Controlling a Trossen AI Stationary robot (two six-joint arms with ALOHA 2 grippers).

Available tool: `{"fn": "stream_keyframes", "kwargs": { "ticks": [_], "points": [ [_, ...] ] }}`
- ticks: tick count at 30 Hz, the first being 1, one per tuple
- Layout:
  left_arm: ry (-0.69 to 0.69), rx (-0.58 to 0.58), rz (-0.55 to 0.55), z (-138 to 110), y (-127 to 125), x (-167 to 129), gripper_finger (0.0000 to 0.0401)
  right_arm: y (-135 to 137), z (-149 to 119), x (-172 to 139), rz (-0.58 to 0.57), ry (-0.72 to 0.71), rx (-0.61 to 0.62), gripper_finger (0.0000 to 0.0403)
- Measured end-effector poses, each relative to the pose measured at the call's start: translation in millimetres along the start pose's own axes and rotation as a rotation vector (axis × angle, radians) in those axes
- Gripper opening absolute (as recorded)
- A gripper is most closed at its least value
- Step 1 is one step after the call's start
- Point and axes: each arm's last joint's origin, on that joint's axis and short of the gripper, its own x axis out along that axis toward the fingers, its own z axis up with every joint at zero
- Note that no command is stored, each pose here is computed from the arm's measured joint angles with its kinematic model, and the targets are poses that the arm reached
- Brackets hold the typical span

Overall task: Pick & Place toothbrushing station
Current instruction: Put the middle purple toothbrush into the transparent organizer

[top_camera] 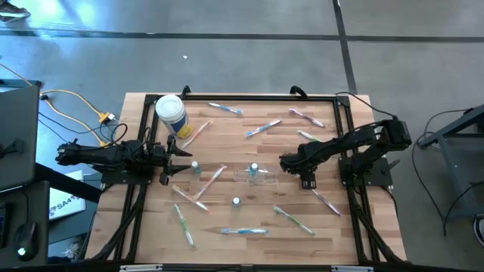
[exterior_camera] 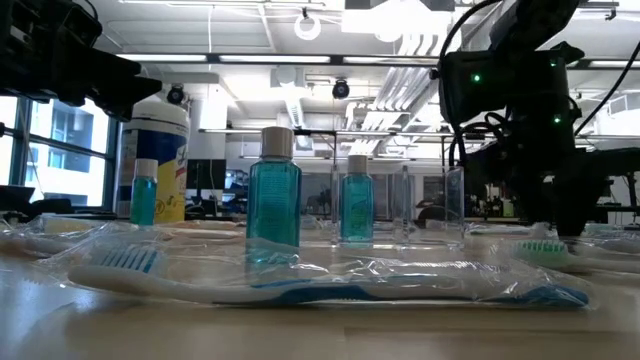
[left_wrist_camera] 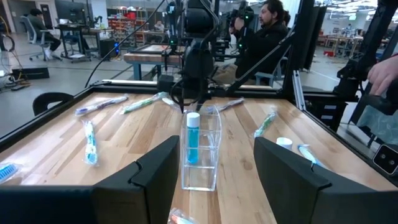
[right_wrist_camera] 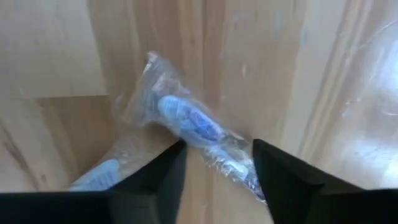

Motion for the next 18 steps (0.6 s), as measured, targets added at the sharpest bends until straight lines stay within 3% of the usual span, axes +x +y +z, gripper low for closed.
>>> {"fn": "stream_keyframes", "kwargs": {
  "ticks": [6, 18],
  "points": [
    [0.000, -0.001, 0.000, 0, 0, 0, 0.0207, -8, 0, 1, 0.064, 0.009, 0.047, 0.0021],
    [-0.001, -0.034, 0.000, 0, 0, 0, 0.0207, -11, -5, -9, -0.035, 0.003, 0.094, 0.0007]
  ]
}}
